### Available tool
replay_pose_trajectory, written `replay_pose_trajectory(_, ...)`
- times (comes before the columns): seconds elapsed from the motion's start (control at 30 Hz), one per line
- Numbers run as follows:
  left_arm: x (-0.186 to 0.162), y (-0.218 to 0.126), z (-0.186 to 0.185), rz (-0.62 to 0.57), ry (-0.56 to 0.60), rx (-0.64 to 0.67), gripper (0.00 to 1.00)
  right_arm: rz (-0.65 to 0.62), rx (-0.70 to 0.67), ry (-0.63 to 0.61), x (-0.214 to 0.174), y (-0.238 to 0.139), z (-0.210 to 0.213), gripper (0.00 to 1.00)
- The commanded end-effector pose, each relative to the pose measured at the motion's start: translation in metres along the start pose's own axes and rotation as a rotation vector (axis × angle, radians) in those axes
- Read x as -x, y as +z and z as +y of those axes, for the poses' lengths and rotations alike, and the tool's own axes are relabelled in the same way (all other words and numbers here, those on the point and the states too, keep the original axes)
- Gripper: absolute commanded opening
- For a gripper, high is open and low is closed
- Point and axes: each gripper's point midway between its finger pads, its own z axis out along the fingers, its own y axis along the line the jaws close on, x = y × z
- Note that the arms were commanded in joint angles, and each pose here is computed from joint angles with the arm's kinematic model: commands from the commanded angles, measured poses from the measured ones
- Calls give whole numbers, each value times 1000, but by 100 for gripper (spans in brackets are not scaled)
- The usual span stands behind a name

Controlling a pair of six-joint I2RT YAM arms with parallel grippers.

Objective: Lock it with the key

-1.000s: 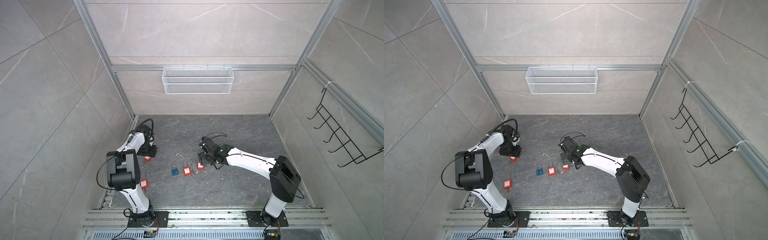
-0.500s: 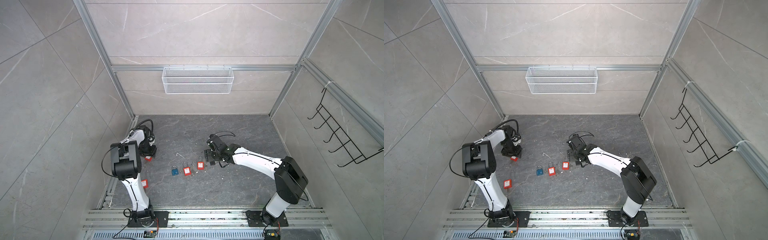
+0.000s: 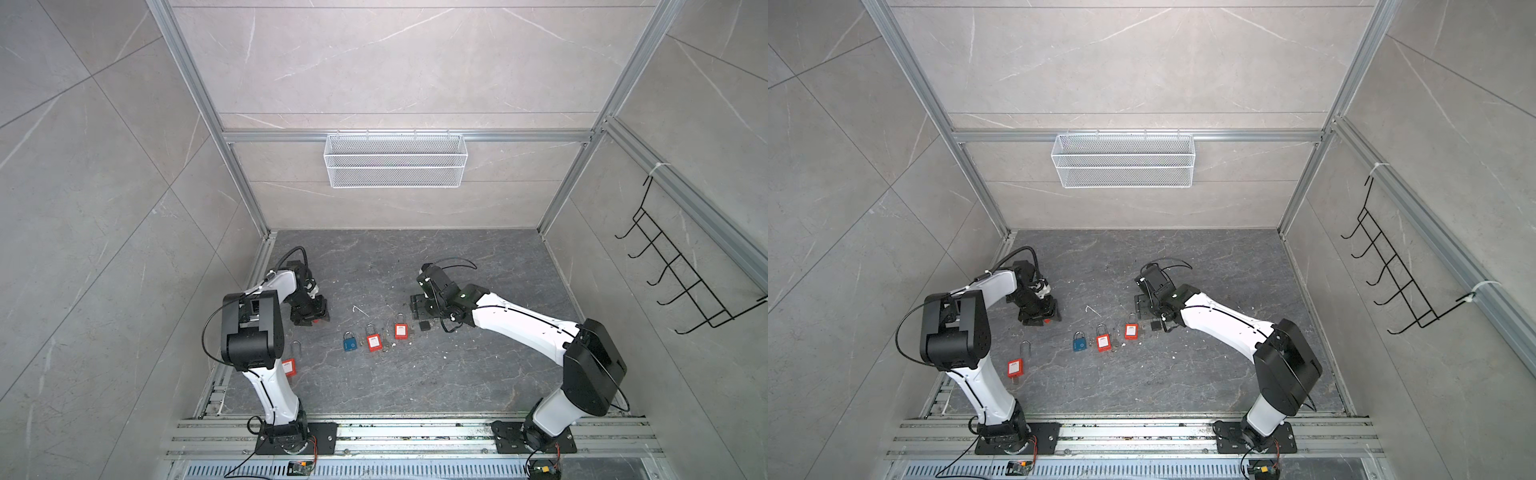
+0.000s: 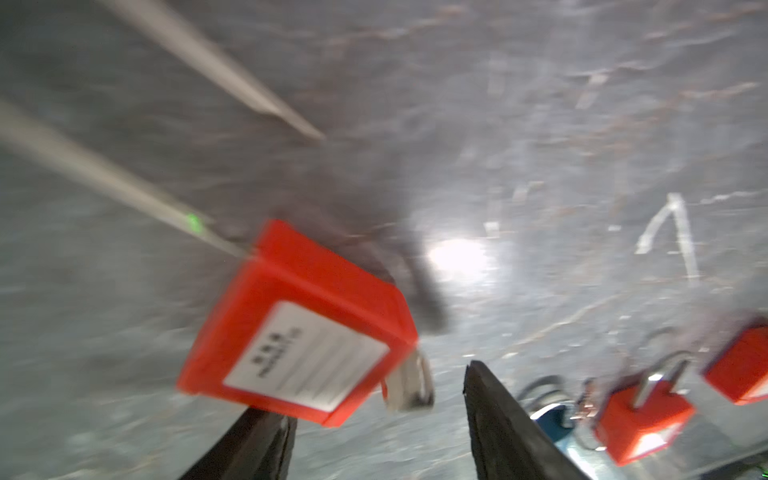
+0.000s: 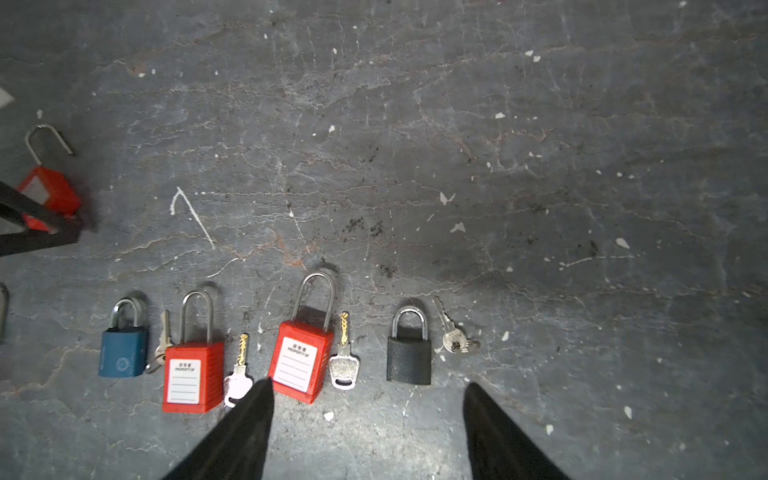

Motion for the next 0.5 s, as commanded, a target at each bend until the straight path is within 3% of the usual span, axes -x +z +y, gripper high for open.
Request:
replay_pose_trajectory(0.0, 15, -3, -39, -89, -34, -101, 65, -48, 131, 12, 13, -15, 19, 70)
replay_pose_trajectory(0.1, 19, -6, -53, -144, -28, -127, 66, -40, 261, 24, 16, -15, 38, 69)
replay_pose_trajectory(0.23, 21, -43, -60, -278, -19, -135, 67, -45, 341, -80, 23, -19, 63, 72)
replay_pose_trajectory(0.37, 20, -95, -49, -427, -36, -91, 70, -122, 410, -366, 27, -18, 99, 76)
replay_pose_trajectory(0.47, 25, -128, -20, -521, -168, -90, 73, -158, 448, -605, 23, -7, 126, 78)
